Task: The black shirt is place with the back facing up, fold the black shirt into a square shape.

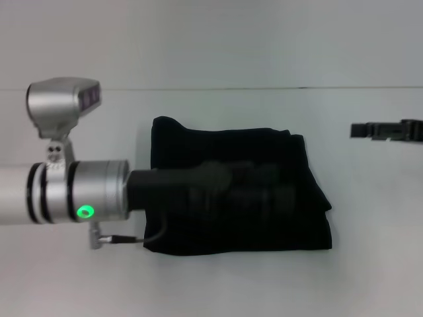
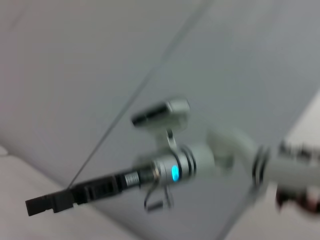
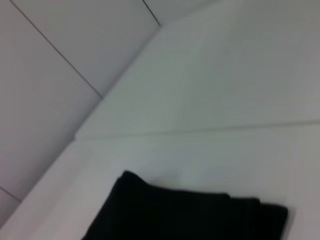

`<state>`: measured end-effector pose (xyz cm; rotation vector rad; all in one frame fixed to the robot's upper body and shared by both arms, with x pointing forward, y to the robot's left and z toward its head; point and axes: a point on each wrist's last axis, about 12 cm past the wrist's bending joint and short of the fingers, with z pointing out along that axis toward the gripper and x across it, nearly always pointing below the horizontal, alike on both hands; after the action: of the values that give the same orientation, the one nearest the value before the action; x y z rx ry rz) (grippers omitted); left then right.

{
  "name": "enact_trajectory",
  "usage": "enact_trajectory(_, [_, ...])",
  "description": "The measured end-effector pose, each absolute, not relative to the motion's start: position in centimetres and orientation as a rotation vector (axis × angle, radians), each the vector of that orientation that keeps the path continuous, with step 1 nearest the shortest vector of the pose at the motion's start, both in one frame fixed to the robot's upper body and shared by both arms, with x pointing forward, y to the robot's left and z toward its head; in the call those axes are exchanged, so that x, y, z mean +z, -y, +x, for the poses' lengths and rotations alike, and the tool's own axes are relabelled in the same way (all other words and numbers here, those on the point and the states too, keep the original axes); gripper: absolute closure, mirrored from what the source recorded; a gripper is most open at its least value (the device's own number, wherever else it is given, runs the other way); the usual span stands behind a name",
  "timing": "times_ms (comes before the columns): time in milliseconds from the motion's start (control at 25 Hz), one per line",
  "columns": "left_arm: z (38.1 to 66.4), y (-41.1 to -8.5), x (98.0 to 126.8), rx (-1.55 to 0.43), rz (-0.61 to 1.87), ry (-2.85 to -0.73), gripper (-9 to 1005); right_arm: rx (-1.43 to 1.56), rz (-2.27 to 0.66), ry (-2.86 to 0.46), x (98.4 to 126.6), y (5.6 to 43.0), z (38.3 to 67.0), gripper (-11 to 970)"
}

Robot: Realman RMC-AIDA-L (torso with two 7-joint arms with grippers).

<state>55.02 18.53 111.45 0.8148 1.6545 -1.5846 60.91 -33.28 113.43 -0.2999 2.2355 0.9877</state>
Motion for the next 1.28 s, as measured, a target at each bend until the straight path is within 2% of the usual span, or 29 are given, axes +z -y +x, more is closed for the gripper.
enact_trajectory(160, [54.5,-20.3,111.2,-1.404,1.027,-1.627,300,0.987,-0.278,-2.36,113.1,31.1,62.0,45])
enact_trajectory(360, [54.5,-21.7,110.8,-1.232,1.205,-1.676,83,1.002,-0.263,-2.419,112.5,28.5,63.0,45])
enact_trajectory(720, [54.5,-22.0,110.4,-1.175,1.255,-1.686,47,0.972,-0.236,-2.463,110.1,24.1,63.6,44])
enact_trajectory(1280, [54.7,-22.2,110.0,-1.131,1.269,-1.711,48,0.958,-0.188,-2.485,108.6,23.3,63.0,44])
